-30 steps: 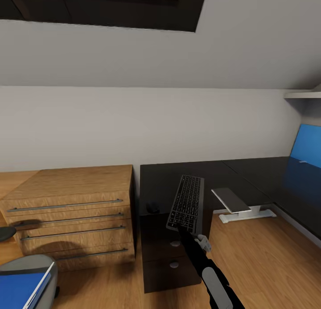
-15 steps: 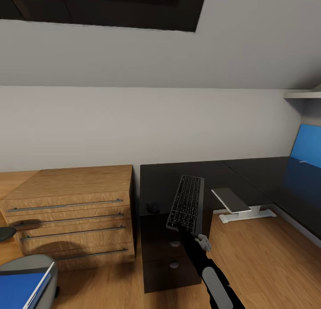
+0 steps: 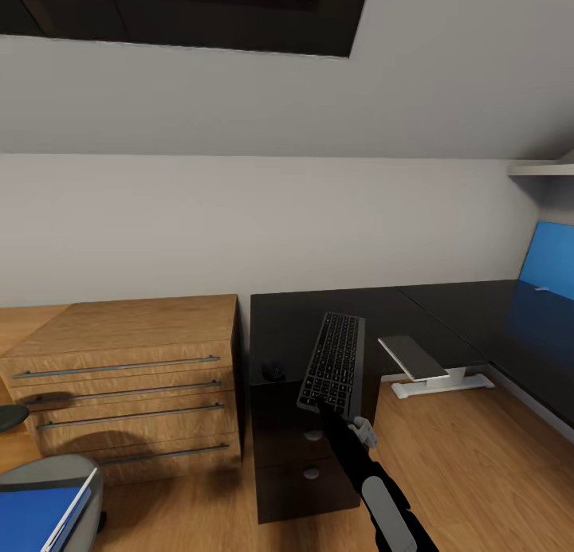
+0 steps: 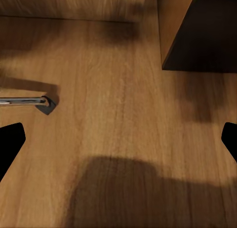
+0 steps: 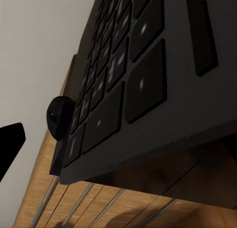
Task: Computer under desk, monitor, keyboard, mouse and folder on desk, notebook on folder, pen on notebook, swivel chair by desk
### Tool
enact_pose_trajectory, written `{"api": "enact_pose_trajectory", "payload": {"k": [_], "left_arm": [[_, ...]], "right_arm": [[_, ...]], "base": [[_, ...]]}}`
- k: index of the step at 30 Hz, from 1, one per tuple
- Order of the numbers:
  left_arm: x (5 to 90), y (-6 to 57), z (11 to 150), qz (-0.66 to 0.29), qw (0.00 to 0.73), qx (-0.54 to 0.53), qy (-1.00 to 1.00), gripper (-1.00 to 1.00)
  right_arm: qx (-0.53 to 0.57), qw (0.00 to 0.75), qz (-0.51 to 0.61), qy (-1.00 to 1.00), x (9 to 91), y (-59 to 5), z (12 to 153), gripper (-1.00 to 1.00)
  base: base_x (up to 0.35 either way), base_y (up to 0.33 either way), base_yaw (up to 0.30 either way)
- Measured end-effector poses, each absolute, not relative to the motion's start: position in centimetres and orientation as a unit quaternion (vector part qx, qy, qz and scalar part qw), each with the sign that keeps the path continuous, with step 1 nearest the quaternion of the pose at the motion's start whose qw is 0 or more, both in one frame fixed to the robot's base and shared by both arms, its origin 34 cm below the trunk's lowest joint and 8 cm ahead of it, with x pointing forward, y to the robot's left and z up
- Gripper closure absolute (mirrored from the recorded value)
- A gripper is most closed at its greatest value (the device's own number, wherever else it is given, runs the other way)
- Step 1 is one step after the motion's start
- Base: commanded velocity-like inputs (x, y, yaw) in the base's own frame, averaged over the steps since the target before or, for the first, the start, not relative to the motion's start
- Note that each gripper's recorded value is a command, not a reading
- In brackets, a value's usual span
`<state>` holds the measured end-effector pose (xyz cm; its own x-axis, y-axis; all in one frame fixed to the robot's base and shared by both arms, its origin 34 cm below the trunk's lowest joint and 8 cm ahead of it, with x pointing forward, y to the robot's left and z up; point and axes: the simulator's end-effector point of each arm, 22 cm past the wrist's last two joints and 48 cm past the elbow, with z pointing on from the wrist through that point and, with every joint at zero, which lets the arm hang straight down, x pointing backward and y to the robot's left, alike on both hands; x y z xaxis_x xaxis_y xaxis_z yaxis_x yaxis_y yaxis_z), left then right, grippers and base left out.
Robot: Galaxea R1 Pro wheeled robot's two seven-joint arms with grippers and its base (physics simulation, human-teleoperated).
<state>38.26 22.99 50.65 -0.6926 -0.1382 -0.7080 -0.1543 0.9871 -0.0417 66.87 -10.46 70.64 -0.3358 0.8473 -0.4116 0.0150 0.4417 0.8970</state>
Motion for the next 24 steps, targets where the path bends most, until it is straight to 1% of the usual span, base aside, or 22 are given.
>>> {"api": "enact_pose_trajectory", "payload": {"k": [18,19,24], "left_arm": [[38.2,22.93,50.58,0.01,0.383,-0.08,0.92,-1.0],[38.19,22.93,50.57,0.01,0.383,-0.08,0.92,-1.0],[38.07,23.03,50.43,0.012,0.381,-0.08,0.921,-1.0]], "right_arm": [[0.31,0.486,0.428,0.696,66.87,-10.47,70.62,-1.0],[0.31,0.486,0.428,0.696,66.87,-10.47,70.64,1.0],[0.309,0.487,0.429,0.696,66.89,-10.45,70.74,1.0]], "base": [[0.0,0.0,0.0],[0.0,0.0,0.0],[0.0,0.0,0.0]]}}
